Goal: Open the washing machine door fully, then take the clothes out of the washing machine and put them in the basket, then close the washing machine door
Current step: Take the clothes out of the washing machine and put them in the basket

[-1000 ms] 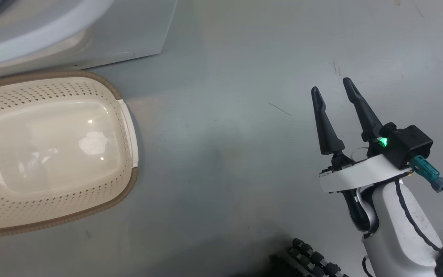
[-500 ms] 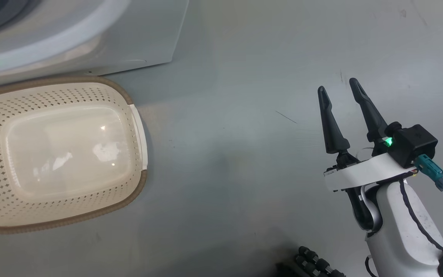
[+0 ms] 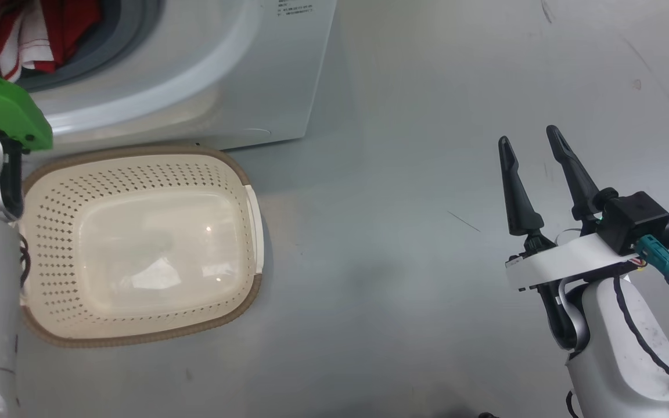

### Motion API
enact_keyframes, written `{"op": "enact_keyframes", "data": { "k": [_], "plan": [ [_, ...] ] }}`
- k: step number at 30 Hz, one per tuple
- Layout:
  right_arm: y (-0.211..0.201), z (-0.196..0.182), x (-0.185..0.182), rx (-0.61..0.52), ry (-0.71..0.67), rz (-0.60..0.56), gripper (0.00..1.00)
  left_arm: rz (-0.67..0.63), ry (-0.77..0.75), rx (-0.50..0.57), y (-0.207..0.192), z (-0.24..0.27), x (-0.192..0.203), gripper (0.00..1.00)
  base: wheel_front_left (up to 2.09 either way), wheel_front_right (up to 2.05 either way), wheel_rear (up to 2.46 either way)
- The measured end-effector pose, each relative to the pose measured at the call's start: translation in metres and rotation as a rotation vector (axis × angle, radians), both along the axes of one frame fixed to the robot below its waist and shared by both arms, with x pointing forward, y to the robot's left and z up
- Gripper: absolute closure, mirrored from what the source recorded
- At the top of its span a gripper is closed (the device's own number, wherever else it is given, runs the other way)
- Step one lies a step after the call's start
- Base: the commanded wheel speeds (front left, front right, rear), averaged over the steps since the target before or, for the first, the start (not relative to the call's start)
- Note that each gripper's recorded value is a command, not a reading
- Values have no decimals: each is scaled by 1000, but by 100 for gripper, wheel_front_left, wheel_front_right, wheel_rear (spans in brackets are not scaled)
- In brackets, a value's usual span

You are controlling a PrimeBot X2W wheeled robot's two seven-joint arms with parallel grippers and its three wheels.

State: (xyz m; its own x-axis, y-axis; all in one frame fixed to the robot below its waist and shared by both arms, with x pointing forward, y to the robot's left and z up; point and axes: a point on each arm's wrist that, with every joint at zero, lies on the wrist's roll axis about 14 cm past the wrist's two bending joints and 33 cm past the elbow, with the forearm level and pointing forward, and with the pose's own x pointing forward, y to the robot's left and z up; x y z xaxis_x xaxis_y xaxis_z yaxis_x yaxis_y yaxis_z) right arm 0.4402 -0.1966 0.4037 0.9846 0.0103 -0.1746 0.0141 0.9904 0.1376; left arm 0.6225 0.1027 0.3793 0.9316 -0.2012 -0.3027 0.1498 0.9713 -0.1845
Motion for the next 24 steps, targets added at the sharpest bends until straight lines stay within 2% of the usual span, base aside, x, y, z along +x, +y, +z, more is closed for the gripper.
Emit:
{"op": "enact_keyframes", "data": {
  "k": [10, 24],
  "plan": [
    [18, 13, -9, 24, -24, 49, 0, -17, -79, -21, 6, 32, -39, 100, 0, 0, 0],
    [54, 38, -20, 55, -82, 145, 0, 29, -243, -14, 40, 90, -91, 100, 0, 0, 0]
  ]
}}
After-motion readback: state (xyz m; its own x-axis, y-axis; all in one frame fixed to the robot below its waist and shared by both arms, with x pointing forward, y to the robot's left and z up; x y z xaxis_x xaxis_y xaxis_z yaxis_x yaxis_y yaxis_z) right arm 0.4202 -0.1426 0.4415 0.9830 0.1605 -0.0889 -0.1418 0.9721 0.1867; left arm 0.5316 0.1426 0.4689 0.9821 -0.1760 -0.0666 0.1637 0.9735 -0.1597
